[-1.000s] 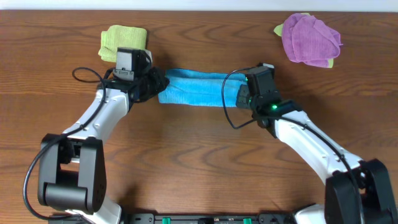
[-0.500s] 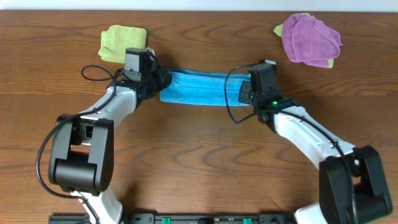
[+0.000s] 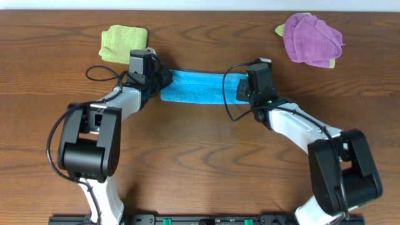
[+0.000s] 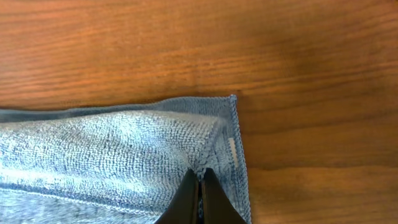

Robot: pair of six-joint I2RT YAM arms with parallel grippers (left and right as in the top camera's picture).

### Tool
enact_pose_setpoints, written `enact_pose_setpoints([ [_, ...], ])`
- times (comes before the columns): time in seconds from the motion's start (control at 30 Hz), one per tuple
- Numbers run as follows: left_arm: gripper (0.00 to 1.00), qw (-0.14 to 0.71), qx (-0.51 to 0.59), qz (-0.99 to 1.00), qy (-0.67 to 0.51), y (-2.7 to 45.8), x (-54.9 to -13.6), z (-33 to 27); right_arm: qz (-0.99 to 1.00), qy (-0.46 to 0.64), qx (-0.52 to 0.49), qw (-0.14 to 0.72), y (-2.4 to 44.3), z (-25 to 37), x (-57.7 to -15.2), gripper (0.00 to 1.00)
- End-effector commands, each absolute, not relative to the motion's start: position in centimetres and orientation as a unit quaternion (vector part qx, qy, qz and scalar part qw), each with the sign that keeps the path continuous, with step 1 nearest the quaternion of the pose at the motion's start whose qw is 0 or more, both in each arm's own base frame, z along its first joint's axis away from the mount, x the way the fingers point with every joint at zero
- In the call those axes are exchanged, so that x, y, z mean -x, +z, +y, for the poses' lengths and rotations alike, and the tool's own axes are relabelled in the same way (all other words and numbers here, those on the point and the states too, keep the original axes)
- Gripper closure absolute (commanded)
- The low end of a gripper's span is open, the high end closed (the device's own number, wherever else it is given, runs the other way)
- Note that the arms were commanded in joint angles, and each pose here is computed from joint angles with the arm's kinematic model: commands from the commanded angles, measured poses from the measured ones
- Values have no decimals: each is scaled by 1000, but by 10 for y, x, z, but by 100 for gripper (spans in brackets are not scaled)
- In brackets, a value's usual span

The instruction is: Fold the cloth

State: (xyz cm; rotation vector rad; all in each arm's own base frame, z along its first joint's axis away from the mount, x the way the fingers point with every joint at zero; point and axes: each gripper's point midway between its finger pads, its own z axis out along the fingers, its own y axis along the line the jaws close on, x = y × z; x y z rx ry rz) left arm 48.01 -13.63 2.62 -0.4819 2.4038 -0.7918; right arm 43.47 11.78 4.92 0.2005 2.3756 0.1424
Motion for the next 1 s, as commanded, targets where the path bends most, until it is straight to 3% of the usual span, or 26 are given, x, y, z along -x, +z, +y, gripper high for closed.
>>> enact_pose_setpoints([
  [0.0,94,289,189,895,-284,19,-486,-129,927,22,-79,366,38,103,-437,99],
  [0.43,92,309,187,890,-279,17,-495,-126,924,-10,-86,371,27,93,-441,99],
  [0.53,87,310,186,890,-277,17,-495,-126,923,-14,-89,375,28,91,-442,98],
  [0.63,75,310,186,890,-277,17,-495,-126,921,-12,-89,379,29,92,-444,69],
  [0.77,64,312,180,891,-275,17,-496,-125,920,-9,-88,382,31,94,-445,47],
  [0.97,44,314,172,890,-282,25,-495,-127,922,2,-84,377,35,98,-442,39],
])
